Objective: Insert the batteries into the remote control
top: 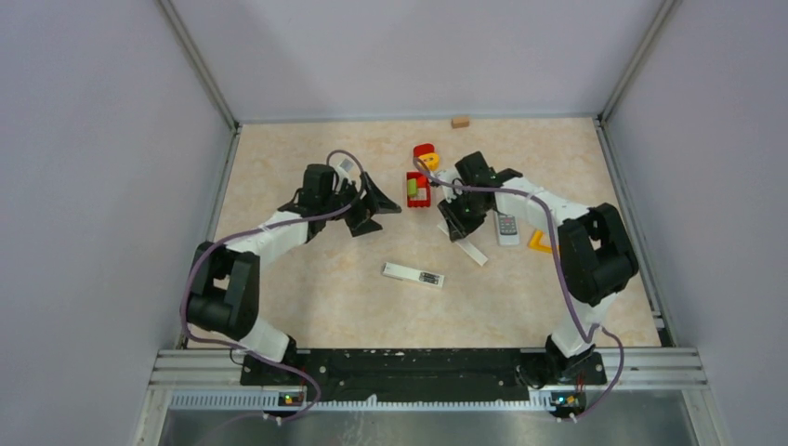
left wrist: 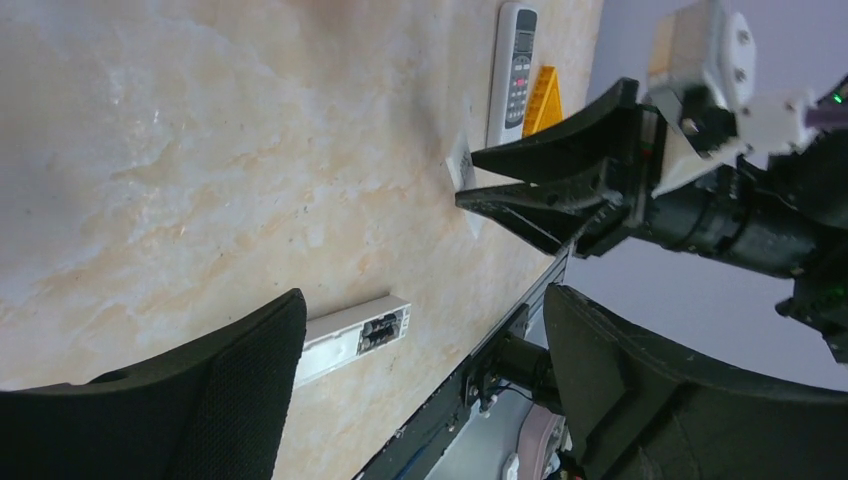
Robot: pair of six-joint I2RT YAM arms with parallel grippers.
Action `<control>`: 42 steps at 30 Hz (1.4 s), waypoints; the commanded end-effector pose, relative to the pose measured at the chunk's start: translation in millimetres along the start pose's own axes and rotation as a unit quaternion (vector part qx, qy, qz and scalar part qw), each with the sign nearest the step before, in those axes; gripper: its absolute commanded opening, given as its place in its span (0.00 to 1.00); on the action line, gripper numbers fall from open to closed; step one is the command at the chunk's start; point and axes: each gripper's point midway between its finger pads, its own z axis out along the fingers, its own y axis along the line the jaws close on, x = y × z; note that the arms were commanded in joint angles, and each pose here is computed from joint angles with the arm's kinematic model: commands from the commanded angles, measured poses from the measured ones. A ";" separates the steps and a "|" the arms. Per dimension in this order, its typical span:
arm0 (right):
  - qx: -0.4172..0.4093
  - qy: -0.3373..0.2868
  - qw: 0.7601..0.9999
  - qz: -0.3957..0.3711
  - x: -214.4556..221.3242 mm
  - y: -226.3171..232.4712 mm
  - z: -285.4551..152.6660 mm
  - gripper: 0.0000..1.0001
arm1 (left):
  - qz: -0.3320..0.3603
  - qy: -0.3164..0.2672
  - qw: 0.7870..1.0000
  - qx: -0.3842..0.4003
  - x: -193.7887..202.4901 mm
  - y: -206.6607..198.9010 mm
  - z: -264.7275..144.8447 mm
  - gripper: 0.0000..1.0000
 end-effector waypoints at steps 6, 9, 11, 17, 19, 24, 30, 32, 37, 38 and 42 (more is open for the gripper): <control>-0.043 -0.098 0.991 -0.078 -38.1 46.3 -10.9 0.28 | 0.022 0.037 0.999 0.032 3.4 -19.4 37.8 0.73; -0.054 -0.104 0.989 -0.092 -42.6 58.9 -8.0 0.29 | 0.015 0.050 0.998 0.040 8.9 -19.1 47.1 0.65; -0.060 -0.108 0.988 -0.098 -45.4 64.6 -7.7 0.28 | 0.012 0.054 0.998 0.036 11.1 -16.0 51.6 0.62; -0.081 -0.122 0.984 -0.106 -53.4 76.1 -10.8 0.28 | 0.002 0.074 0.997 0.020 26.8 -4.7 63.5 0.55; -0.085 -0.123 0.983 -0.111 -54.0 79.3 -11.1 0.28 | 0.000 0.077 0.997 0.023 29.3 -5.9 65.5 0.54; -0.092 -0.126 0.981 -0.115 -56.6 84.3 -12.8 0.28 | 0.000 0.084 0.996 0.029 33.7 -10.7 70.0 0.52; -0.096 -0.129 0.980 -0.115 -58.3 87.0 -13.7 0.29 | -0.003 0.097 0.995 0.033 41.6 -10.3 73.7 0.41; -0.100 -0.131 0.980 -0.113 -58.8 88.7 -13.9 0.29 | 0.002 0.101 0.994 0.037 45.1 -12.6 73.7 0.33; -0.101 -0.137 0.980 -0.104 -59.5 89.6 -15.4 0.29 | 0.014 0.110 0.993 0.047 52.6 -17.4 70.2 0.00; -0.099 -0.137 0.980 -0.101 -59.2 89.5 -16.4 0.31 | 0.017 0.109 0.993 0.048 53.0 -17.9 69.0 0.00; -0.085 -0.144 0.983 -0.076 -57.5 87.6 -29.2 0.60 | 0.035 0.096 0.994 0.050 47.4 -24.4 58.4 0.00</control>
